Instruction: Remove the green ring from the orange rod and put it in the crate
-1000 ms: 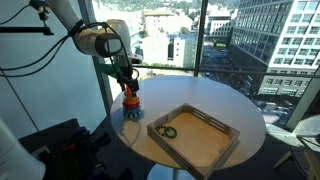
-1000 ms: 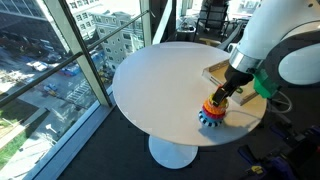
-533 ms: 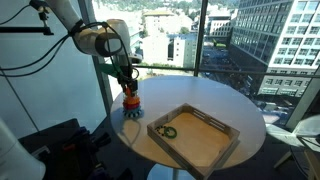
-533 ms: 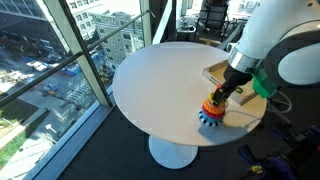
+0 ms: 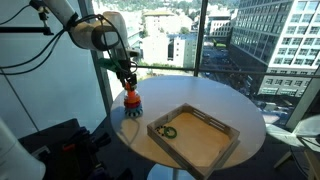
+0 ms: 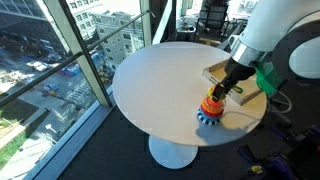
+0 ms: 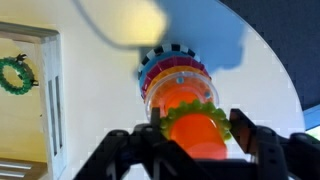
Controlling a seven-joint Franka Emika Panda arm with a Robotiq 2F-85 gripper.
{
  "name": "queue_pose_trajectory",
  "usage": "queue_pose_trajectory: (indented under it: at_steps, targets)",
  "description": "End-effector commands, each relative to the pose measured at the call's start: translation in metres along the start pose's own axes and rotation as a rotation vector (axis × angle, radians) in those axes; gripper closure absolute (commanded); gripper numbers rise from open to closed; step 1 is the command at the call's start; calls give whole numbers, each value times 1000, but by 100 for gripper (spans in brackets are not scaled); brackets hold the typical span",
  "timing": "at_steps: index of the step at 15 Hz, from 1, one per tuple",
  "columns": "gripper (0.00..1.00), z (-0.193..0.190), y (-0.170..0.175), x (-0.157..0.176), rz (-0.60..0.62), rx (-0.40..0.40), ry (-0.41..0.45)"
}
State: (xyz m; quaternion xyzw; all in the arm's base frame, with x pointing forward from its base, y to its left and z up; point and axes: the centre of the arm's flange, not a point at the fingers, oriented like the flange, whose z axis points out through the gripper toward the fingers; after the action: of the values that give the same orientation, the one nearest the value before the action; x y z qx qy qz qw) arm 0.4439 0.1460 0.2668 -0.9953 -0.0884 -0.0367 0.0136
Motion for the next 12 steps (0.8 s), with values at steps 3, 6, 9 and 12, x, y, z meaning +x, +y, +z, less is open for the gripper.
queue_pose_trajectory:
  at_steps: [3, 6, 9, 12]
  targets:
    - [55, -41, -5, -10, 21, 2, 36]
    - [55, -58, -1, -9, 37, 0, 65]
    - [55, -66, 6, -2, 58, 9, 77]
    - [55, -71, 21, 2, 103, 13, 86]
